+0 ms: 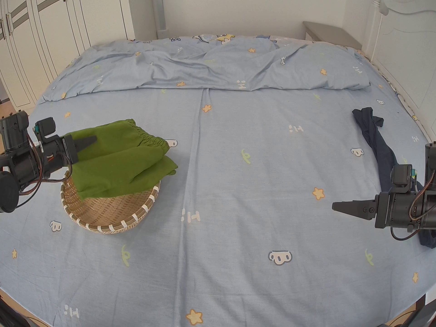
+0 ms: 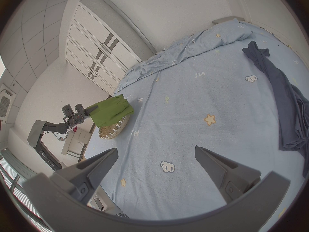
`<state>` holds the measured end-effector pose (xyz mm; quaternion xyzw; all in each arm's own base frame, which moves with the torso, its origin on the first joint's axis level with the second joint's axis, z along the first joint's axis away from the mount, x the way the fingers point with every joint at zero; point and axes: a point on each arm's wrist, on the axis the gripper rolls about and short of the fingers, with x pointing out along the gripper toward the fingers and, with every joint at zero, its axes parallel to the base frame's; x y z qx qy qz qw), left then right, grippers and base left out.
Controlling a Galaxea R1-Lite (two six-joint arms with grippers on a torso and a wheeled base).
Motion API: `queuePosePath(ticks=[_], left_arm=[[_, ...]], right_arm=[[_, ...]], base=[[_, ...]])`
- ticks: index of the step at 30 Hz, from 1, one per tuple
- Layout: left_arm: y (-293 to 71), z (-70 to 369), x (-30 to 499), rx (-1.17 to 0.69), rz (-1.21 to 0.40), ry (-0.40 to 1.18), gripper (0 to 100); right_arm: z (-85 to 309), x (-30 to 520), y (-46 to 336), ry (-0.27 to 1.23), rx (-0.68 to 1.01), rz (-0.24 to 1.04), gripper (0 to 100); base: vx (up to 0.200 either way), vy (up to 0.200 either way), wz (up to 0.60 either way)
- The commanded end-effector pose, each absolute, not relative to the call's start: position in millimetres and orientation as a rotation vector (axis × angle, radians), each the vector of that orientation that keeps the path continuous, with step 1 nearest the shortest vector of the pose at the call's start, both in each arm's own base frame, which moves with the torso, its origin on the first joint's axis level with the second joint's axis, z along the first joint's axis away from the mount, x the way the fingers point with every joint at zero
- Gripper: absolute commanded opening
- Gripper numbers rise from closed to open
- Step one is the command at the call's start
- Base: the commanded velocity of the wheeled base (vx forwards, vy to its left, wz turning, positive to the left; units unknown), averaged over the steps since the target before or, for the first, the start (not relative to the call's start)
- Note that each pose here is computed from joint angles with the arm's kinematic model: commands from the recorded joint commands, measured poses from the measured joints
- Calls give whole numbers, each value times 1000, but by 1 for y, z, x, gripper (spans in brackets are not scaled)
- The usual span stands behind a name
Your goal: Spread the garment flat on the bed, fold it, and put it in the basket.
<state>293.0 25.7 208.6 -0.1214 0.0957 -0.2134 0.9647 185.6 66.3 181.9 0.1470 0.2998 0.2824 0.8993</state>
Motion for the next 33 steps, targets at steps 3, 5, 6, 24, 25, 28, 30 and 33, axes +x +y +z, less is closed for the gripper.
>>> queuePosePath(ticks=[3,5,6,24,25,28,30,33], left_arm=[[28,194,276,-294,-397,305,0],[28,187,275,-315,-390,361,0],[27,184,274,-324,-386,387,0],[38,139,323,-384,-161,744,0],[38,136,325,-382,-153,749,0],[39,128,334,-377,-129,771,0],[37,123,337,-374,-126,784,0],[37,119,338,-378,-124,798,0]], right_arm=[[184,183,68,614,302,602,100],[184,183,68,614,300,600,100],[184,183,68,614,300,602,100],[181,181,71,626,296,614,100],[181,181,71,626,296,614,100],[181,181,71,627,297,616,100],[181,181,71,627,296,616,100],[181,181,72,628,296,617,100]], base=[[0,0,0],[0,0,0],[0,0,0],[0,0,0],[0,0,0],[0,0,0],[0,0,0],[0,0,0]])
